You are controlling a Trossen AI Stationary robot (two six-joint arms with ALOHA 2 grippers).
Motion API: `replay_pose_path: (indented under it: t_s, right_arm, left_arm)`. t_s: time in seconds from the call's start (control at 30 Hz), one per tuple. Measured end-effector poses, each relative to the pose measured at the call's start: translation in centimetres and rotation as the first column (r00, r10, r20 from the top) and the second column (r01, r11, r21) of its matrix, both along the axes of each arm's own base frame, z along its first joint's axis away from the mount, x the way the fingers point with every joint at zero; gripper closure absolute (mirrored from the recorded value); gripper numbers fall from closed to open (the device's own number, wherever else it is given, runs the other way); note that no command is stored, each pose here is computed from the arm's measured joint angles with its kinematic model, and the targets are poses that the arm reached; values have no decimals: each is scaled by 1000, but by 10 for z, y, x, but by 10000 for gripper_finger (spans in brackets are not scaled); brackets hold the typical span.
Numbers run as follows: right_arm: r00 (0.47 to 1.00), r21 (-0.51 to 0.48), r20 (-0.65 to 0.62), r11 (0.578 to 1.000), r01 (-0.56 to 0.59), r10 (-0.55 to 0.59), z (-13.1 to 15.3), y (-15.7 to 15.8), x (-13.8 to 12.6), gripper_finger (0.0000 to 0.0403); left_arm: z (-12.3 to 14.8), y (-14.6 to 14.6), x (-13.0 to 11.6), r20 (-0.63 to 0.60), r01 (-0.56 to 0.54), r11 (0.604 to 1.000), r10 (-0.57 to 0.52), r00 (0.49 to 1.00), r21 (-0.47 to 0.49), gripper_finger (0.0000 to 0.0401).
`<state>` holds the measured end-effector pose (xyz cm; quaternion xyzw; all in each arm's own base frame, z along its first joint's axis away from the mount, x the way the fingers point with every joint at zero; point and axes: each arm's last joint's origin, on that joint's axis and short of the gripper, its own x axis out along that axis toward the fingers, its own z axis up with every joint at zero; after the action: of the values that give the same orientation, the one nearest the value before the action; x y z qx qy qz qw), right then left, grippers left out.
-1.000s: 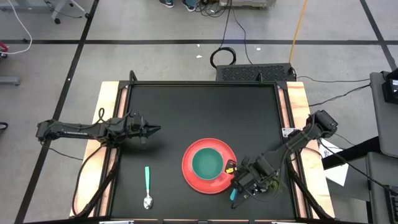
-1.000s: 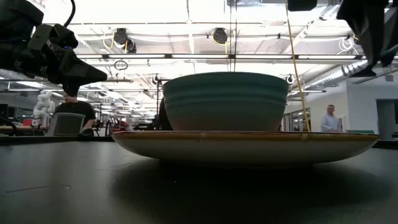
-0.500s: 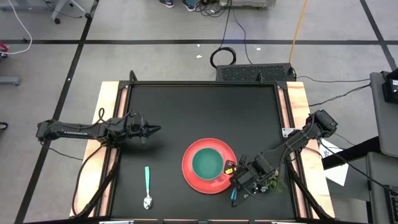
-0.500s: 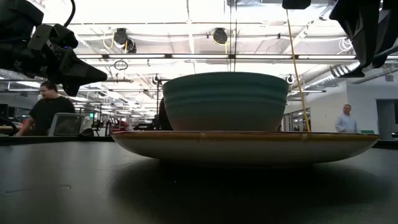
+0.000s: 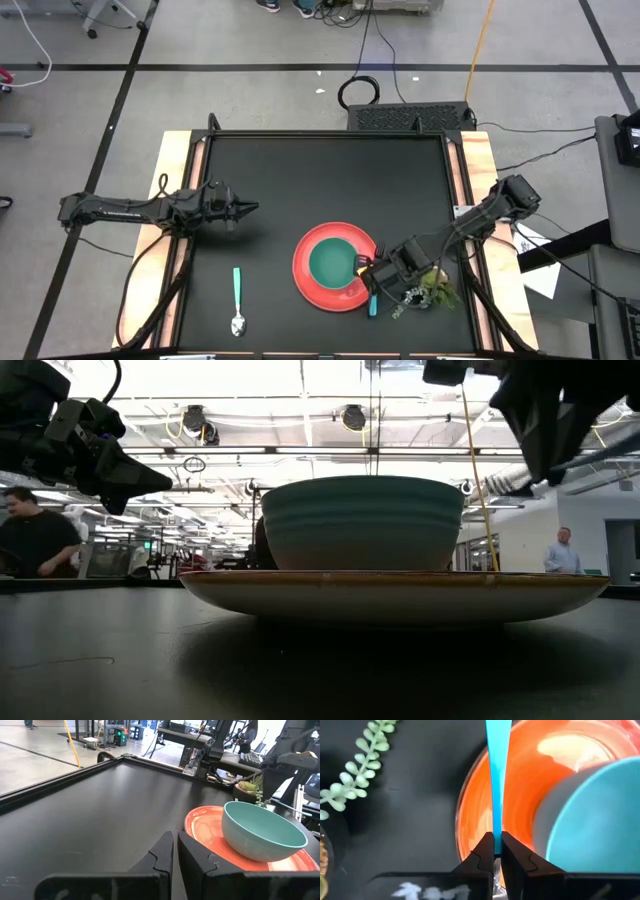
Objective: Set table place
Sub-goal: Put the blue fork on the orange plate to the right of the green bowl
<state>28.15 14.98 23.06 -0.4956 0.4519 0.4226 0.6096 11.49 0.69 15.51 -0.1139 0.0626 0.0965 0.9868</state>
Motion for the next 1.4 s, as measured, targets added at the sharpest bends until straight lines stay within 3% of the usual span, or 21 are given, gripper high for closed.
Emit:
replay_pose_path:
  t_s: [0.3,0.87,1.4]
  right_arm:
    - [993,20,-5,993,-117,117,-20,-4,-2,397]
    - [992,5,20,992,-124,124,-23,-31,12,397]
    - [993,107,52,988,-112,107,-25,-46,22,397]
  left_arm:
    - [-4,0,-1,-42,1,1000,0,999,6,370]
    - [-4,0,-1,-42,0,1000,0,999,8,370]
    - [-4,0,-1,-43,2,1000,-1,999,24,370]
